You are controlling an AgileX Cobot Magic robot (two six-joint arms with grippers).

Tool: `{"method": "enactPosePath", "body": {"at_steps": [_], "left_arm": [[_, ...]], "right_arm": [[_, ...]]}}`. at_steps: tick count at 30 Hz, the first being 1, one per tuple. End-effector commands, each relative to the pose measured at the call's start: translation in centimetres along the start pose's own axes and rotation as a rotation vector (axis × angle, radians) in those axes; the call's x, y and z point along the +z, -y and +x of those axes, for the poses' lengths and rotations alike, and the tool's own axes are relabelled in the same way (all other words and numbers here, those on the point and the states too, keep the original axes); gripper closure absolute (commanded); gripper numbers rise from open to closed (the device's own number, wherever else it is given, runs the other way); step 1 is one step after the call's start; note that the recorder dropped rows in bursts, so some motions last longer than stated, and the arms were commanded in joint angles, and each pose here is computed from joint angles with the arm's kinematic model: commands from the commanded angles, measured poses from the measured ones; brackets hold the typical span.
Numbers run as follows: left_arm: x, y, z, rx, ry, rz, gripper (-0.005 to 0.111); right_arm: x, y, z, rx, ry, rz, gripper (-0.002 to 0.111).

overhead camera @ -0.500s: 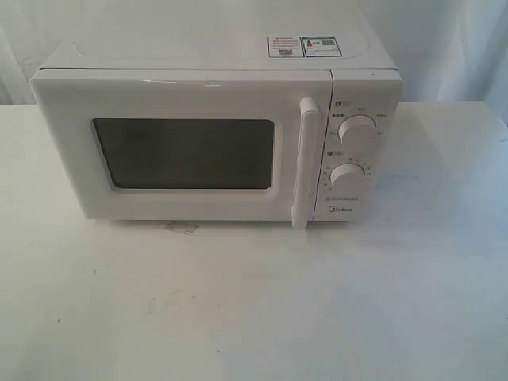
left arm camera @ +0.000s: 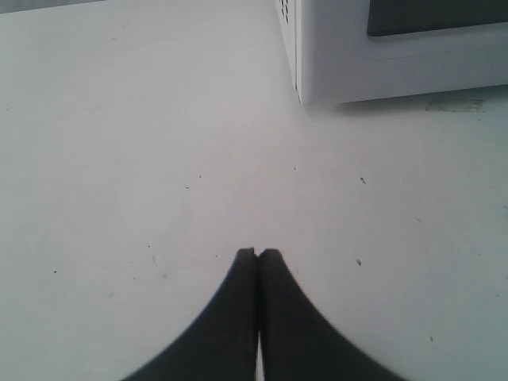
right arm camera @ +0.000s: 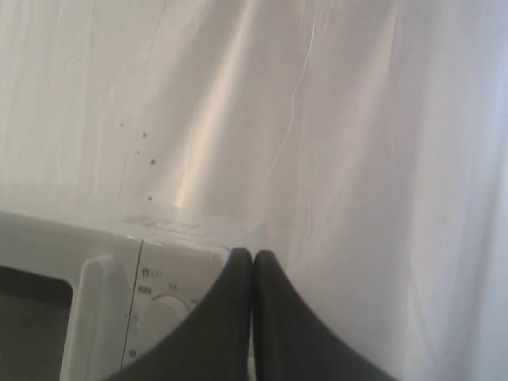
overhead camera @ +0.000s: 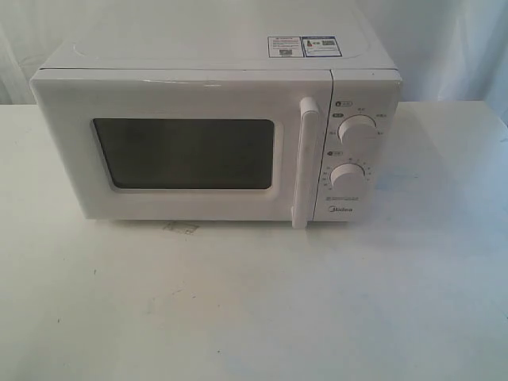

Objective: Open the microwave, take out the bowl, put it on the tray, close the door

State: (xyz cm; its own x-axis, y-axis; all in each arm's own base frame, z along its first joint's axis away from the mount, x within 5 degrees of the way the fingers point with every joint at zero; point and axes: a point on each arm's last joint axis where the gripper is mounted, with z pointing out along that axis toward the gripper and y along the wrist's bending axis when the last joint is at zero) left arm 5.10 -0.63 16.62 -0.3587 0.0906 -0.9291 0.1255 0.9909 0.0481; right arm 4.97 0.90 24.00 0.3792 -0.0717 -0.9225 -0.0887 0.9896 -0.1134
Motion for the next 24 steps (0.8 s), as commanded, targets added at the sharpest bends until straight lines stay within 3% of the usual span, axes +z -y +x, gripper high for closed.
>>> {"method": "enactPosePath", "body": {"at_steps": [1, 4, 9, 14, 17, 24], "left_arm": [[0.0, 0.0, 0.1, -0.007, 0.000, -0.002, 0.107], [0.0, 0.0, 0.1, -0.007, 0.000, -0.002, 0.107], [0.0, 0.0, 0.1, -0.007, 0.000, -0.002, 0.107], [0.0, 0.0, 0.1, -0.007, 0.000, -0.002, 0.107], [0.0, 0.0, 0.1, -0.007, 0.000, -0.002, 0.107], [0.0, 0.0, 0.1, -0.007, 0.000, -0.002, 0.107]], "right_arm": [[-0.2, -0.1, -1.3, -0.022, 0.157, -0.008, 0.108], [-0.5, -0.2, -2.8, 0.065, 0.322, -0.032, 0.108], [0.3, 0.4, -6.5, 0.177, 0.344, -0.026, 0.108], [4.6, 1.3, -7.8, 0.319, -0.001, 0.031, 0.108], [7.0, 1.5, -5.1, 0.369, -0.273, 0.082, 0.108], [9.8, 1.1, 1.9, 0.397, -0.675, 0.134, 0.108]]}}
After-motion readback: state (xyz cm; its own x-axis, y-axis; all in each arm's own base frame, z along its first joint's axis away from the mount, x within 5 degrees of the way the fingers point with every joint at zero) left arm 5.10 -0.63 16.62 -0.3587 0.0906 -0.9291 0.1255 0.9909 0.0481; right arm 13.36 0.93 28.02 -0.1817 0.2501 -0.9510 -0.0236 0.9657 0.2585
